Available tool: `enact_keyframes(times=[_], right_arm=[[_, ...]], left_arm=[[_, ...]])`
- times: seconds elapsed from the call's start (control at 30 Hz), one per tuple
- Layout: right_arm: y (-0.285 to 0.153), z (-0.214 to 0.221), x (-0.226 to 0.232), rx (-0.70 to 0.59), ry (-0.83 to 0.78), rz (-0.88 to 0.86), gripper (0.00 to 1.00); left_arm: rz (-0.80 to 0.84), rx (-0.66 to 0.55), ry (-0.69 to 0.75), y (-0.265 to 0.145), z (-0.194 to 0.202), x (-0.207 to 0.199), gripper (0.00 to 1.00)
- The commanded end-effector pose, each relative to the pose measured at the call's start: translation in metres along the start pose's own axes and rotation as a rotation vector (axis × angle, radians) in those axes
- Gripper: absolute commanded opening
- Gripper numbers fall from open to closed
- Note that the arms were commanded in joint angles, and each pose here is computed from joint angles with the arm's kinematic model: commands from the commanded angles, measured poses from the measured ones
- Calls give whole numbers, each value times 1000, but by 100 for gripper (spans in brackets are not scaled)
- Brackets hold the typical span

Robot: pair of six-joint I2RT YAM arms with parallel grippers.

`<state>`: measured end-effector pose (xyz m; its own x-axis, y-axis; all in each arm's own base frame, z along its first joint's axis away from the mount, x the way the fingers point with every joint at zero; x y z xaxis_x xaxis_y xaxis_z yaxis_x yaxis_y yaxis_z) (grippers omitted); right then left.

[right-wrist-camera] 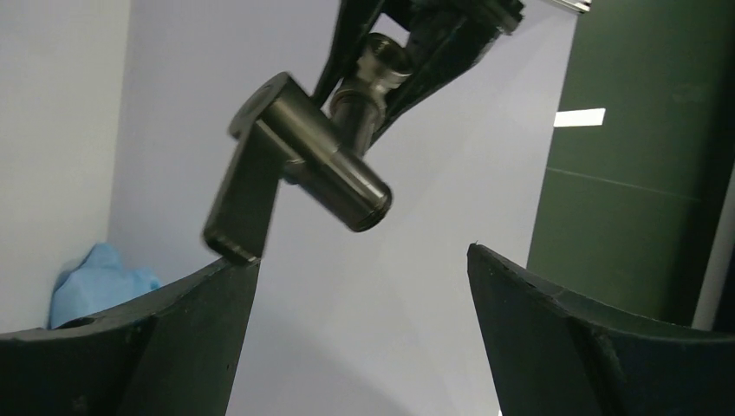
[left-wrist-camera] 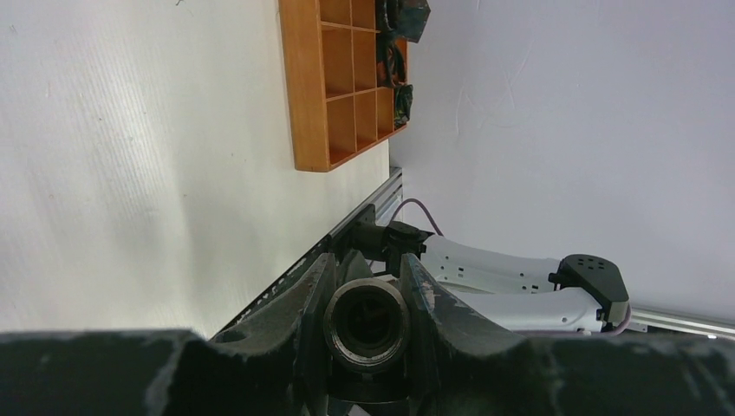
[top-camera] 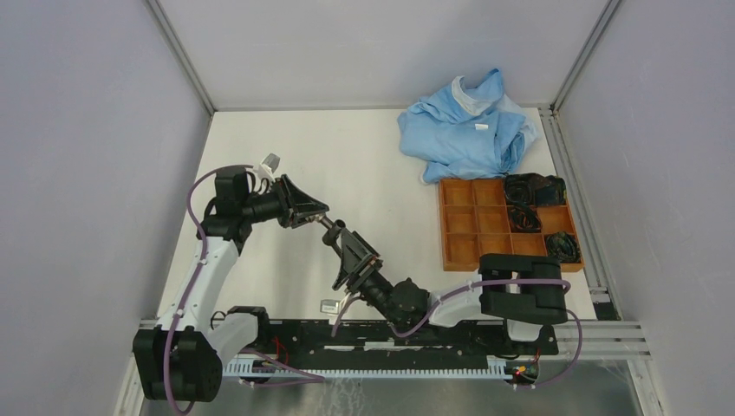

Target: Install the water faucets

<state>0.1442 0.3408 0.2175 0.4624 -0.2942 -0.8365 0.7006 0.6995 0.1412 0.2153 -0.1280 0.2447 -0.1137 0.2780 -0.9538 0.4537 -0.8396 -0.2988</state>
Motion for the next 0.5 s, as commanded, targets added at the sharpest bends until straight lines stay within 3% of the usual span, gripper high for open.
enact_keyframes(times=[0.0,0.27,0.47], right_arm=[[8,10,-42,62,16,184,96],[23,-13,-32,10,26,129,90],[23,-16,-28,-9,70,123,60]], left_arm=[[53,27,56,-5,2,-23,2],[61,44,60,-6,4,-24,2],[64,47,63,-7,5,-24,2]])
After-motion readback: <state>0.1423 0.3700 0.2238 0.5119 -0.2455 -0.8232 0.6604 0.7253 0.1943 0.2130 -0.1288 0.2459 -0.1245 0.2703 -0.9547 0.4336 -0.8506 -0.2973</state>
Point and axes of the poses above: each gripper's point midway between its finger pads, its own y axis out along the fingers, its own x axis along the line the jaws close on, z = x × y, the point moved 5 cm from there along -y, back along the fingers, and after that the axes turned 12 degrees about -y, right-handed, at the moved point
